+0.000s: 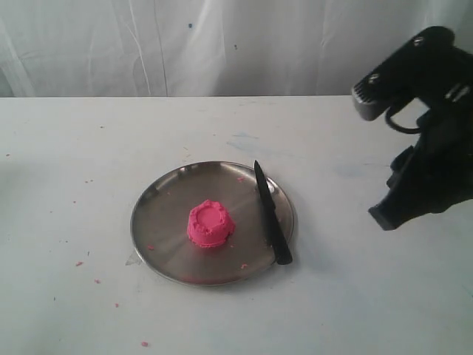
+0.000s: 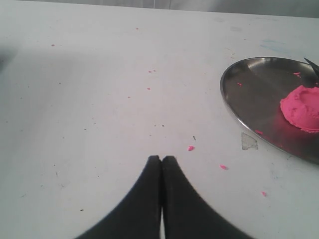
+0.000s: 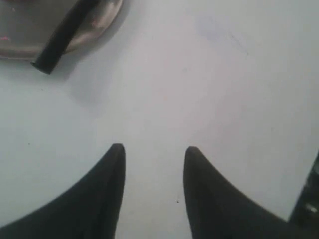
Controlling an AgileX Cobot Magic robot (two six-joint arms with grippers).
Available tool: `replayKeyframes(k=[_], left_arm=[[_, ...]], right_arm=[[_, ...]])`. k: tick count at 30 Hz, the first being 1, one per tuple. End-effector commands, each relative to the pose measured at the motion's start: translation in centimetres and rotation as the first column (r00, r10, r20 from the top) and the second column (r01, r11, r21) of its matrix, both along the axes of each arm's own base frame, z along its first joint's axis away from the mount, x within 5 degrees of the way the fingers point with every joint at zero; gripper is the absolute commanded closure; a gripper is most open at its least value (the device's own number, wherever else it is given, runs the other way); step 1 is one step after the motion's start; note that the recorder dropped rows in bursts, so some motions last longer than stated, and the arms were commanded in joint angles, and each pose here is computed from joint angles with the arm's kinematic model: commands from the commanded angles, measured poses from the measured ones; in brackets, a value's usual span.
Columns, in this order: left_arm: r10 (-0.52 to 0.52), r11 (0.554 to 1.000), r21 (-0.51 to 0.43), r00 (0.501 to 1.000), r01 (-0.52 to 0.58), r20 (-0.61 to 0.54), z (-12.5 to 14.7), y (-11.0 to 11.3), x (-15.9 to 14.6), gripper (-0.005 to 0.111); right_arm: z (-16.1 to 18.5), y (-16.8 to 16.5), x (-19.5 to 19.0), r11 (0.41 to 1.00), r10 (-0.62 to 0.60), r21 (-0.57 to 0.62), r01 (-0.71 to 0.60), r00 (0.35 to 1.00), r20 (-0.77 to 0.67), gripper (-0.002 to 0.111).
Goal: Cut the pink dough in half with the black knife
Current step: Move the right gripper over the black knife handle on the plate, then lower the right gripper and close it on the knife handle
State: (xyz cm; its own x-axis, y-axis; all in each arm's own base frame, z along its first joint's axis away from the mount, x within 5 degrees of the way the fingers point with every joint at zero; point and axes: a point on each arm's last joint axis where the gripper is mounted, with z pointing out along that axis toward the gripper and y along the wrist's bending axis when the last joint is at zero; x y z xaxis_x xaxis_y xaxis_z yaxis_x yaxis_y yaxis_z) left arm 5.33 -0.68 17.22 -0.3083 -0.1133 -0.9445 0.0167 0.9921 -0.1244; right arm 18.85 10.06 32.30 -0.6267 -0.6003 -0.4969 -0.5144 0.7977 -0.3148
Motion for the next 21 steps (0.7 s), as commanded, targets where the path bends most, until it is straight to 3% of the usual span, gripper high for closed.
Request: replayKeyframes(k=[1, 5, 10, 17, 21], left_arm=[[0.0, 1.0, 0.0, 1.0, 0.0, 0.001, -0.1, 0.0, 0.0, 0.107], [0.0, 1.0, 0.0, 1.0, 0.0, 0.001, -0.1, 0.0, 0.0, 0.107], [0.0, 1.0, 0.0, 1.0, 0.0, 0.001, -0.1, 0.0, 0.0, 0.107], [0.0, 1.0, 0.0, 1.0, 0.0, 0.001, -0.1, 0.0, 0.0, 0.107], [0.0, 1.0, 0.0, 1.0, 0.0, 0.001, -0.1, 0.0, 0.0, 0.107]], right_arm=[[-0.8, 4.9, 1.0, 0.992, -0.028, -0.122, 0.028, 1.0, 0.002, 0.071], [-3.3, 9.8, 3.0, 0.986, -0.006, -0.169, 0.006, 1.0, -0.002, 0.069], [-7.2, 14.1, 6.5, 0.973, -0.033, -0.229, 0.029, 0.999, -0.018, 0.054], [-11.6, 16.8, 8.8, 0.959, -0.041, -0.284, 0.017, 0.996, -0.078, 0.052], [-13.2, 17.4, 9.3, 0.969, -0.033, -0.245, 0.005, 0.994, -0.108, 0.052]])
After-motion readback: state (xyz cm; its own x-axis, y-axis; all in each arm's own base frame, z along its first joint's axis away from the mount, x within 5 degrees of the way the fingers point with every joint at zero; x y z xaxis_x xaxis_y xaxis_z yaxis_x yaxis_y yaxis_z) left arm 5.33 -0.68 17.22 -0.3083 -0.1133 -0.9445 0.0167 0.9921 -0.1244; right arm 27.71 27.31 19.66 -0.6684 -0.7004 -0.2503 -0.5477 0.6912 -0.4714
